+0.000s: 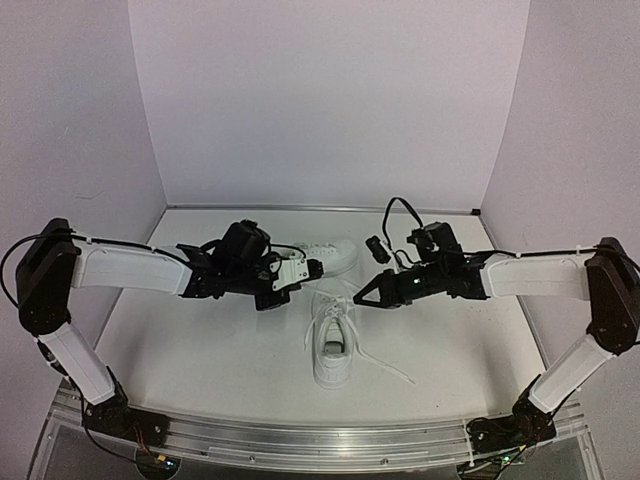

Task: Tie the shoes

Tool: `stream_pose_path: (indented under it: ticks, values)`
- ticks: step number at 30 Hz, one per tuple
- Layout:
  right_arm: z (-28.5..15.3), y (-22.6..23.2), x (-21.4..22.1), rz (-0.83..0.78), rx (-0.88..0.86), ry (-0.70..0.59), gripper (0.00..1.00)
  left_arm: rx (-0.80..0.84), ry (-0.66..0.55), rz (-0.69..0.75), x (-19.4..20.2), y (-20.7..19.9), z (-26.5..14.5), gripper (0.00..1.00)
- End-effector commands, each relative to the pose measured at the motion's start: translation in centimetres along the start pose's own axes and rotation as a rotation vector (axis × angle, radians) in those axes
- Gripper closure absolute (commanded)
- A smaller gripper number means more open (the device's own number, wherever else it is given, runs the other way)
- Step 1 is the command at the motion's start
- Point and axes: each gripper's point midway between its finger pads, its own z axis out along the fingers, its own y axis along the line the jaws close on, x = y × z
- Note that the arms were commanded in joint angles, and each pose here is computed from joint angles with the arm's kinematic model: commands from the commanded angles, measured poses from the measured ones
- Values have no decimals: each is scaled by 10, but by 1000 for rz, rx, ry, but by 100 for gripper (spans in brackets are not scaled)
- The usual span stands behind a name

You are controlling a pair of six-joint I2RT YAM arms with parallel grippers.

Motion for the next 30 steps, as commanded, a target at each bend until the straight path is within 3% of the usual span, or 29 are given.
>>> stream_pose_path:
  ticks: [1, 30]
  values:
    - [-11, -2, -1, -9, 37, -27, 100, -41, 38, -48, 6, 3, -22, 100]
    - [-33, -43, 31, 45, 236, -7, 100, -238, 329, -203, 79, 14, -34, 100]
